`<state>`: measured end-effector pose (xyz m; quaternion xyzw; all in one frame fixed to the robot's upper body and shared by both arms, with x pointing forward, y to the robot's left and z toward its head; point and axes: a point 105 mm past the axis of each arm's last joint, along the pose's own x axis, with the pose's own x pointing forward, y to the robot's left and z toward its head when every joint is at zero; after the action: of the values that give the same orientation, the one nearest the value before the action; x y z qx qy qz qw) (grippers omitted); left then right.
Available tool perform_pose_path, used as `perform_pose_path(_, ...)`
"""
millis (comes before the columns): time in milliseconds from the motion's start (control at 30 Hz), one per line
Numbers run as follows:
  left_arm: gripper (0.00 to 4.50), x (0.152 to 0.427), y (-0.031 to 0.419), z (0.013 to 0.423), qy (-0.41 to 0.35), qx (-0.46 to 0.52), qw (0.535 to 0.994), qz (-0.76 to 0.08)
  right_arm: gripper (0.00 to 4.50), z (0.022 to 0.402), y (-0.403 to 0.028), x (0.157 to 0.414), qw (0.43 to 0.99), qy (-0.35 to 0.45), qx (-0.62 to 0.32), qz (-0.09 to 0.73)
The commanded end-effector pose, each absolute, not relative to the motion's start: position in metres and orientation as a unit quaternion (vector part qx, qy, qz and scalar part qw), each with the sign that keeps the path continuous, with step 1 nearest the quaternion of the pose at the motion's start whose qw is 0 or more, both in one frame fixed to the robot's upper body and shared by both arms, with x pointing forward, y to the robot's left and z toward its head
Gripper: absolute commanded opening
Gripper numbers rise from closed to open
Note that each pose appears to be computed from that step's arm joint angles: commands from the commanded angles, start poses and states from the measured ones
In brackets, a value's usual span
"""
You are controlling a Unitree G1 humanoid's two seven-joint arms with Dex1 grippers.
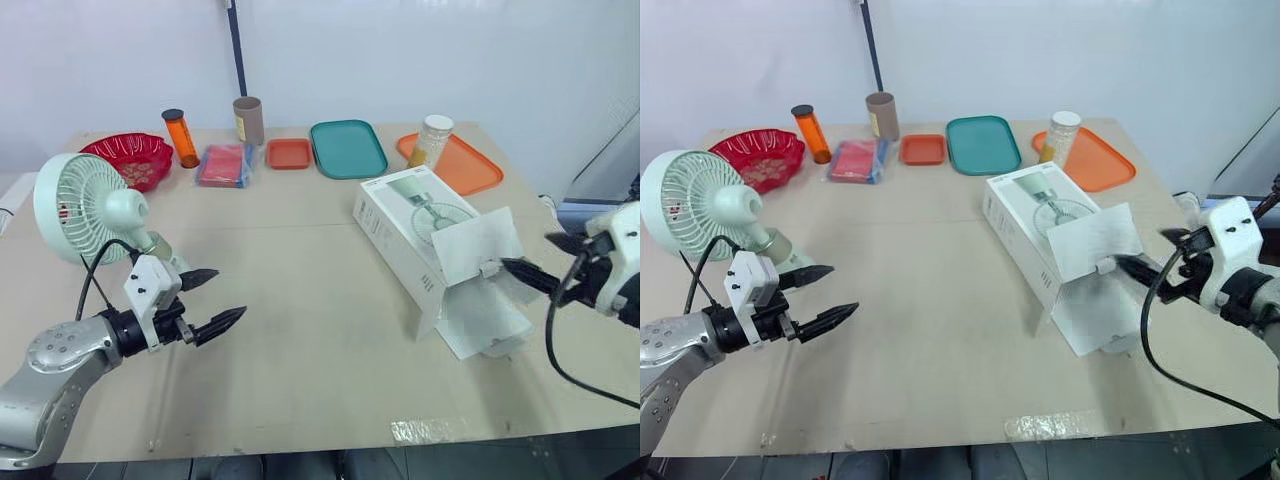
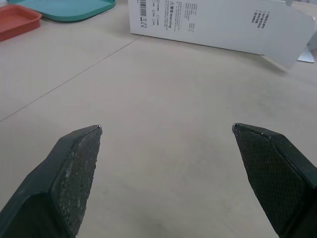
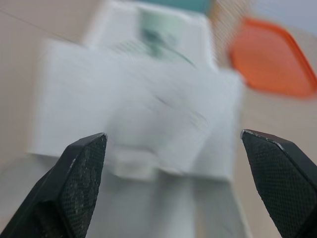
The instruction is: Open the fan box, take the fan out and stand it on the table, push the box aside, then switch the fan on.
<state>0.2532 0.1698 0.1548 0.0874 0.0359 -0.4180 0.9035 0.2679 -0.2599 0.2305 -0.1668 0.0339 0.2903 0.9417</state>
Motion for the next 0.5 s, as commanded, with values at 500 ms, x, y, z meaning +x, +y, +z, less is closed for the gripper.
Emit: perform_pose_path(500, 4.5, 0.222, 0.169, 0.162, 0.018, 0.068, 0.915, -0.398, 4.43, 0.242, -0.105, 0.288, 0.82, -0.094, -0.097, 0.556)
